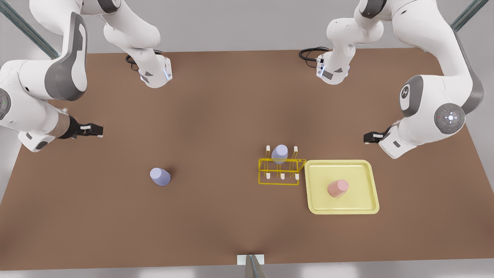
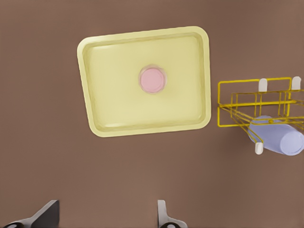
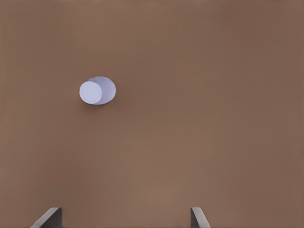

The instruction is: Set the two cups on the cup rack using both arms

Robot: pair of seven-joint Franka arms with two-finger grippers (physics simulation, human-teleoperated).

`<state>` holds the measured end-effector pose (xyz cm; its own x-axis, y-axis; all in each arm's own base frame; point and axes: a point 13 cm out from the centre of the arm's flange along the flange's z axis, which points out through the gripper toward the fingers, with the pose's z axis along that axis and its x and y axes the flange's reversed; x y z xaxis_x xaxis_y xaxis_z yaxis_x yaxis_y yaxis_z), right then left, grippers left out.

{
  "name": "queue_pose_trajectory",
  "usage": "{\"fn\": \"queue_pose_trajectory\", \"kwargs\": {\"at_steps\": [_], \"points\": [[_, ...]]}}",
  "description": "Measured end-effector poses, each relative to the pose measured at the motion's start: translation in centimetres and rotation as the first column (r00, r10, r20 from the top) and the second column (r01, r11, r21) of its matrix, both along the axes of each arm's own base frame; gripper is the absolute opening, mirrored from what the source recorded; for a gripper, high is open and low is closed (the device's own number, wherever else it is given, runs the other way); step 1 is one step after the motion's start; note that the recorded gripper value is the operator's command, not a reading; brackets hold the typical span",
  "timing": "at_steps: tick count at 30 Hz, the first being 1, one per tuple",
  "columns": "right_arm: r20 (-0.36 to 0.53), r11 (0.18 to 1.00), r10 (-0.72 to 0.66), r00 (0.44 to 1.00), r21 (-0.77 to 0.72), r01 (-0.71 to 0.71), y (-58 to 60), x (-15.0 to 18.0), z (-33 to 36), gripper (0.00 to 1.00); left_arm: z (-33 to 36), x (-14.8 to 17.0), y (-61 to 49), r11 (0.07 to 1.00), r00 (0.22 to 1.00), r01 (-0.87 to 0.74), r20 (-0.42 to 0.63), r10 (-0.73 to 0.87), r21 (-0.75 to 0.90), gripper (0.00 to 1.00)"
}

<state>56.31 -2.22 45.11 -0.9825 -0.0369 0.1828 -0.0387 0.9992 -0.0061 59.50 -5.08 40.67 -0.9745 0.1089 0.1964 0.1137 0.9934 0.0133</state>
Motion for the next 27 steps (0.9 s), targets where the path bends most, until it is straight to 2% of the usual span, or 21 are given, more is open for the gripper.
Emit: {"fn": "queue_pose_trajectory", "kwargs": {"at_steps": [3, 5, 7, 11, 16, 19, 27], "points": [[0.002, 1.000, 0.009, 1.000, 0.003, -0.009, 0.0, 1.3, -1.8, 1.00, -0.9, 0.8, -0.6, 1.000, 1.000, -0.008, 0.012, 0.008, -0.006, 1.00], [-0.065, 0.999, 0.039, 0.997, 0.019, -0.037, 1.4, 3.7, -9.2, 1.00, -6.5, 2.6, -1.2, 1.000, 1.000, -0.011, -0.030, 0.011, -0.004, 1.00], [-0.071, 0.998, 0.065, 0.995, 0.031, -0.063, 3.0, 5.7, -14.3, 1.00, -11.9, 4.6, -1.6, 1.000, 0.999, -0.018, -0.037, 0.018, -0.007, 1.00], [-0.010, 0.996, 0.087, 0.996, 0.037, -0.086, 4.9, 9.0, -19.9, 1.00, -19.7, 7.3, -2.7, 1.000, 1.000, -0.024, -0.011, 0.024, -0.016, 1.00], [0.076, 0.993, 0.115, 0.990, 0.028, -0.117, 8.1, 11.6, -22.9, 1.00, -24.3, 8.6, -3.4, 0.999, 0.998, -0.031, 0.058, 0.032, -0.028, 1.00], [0.094, 0.993, 0.115, 0.989, 0.022, -0.117, 9.0, 11.6, -24.6, 1.00, -27.8, 7.7, -3.6, 0.999, 0.998, -0.034, 0.054, 0.035, -0.028, 1.00], [0.112, 0.996, 0.079, 0.991, 0.031, -0.083, 10.6, 9.9, -28.6, 1.00, -31.9, 8.1, -3.8, 0.998, 0.995, -0.044, 0.088, 0.047, -0.034, 1.00]]}}
